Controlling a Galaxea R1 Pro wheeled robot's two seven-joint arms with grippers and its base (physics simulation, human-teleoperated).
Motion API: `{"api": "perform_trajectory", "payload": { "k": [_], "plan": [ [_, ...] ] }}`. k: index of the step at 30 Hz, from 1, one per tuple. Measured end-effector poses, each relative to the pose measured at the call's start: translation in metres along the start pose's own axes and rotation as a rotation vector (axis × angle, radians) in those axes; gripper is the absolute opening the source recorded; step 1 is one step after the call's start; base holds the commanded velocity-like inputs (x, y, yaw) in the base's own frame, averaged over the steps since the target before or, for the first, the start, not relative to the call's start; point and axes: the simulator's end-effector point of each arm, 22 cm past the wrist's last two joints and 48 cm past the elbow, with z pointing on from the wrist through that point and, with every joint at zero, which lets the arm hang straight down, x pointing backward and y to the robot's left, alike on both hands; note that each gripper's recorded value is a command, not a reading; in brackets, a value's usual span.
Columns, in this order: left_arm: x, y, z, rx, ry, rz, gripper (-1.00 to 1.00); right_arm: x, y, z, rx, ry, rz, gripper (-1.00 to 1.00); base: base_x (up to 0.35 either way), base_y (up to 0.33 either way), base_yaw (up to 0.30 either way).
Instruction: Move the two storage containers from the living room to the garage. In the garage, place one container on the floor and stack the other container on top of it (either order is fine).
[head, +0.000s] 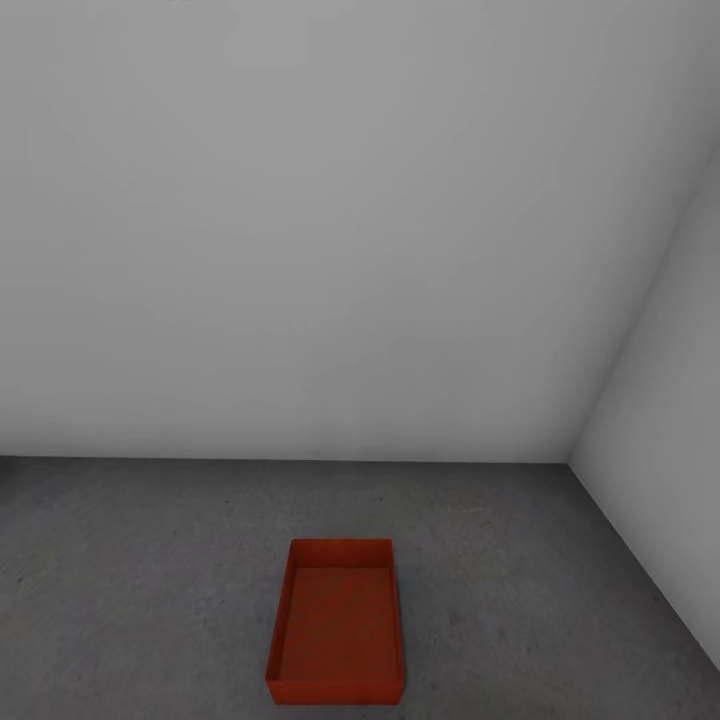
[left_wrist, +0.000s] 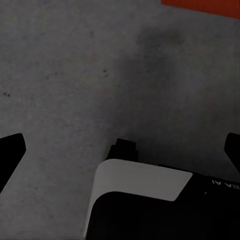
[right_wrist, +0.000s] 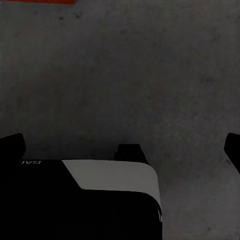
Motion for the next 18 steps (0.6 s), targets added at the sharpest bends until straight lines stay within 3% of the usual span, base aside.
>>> {"api": "perform_trajectory", "payload": {
  "k": [5, 10, 18],
  "plan": [
    [0.01, -0.012, -0.001, 0.039, 0.012, 0.003, 1.0, 0.0, 0.0, 0.0, 0.0, 0.0, 0.0, 1.0, 0.0, 0.0, 0.0],
    [0.03, -0.038, -0.003, 0.159, 0.038, 0.005, 1.0, -0.001, 0.001, 0.0, -0.002, -0.002, 0.0, 1.0, 0.0, 0.0, 0.0],
    [0.028, -0.041, -0.005, 0.179, 0.03, 0.004, 1.0, -0.005, 0.001, -0.001, -0.002, -0.013, 0.001, 1.0, 0.0, 0.0, 0.0]
  ]
}}
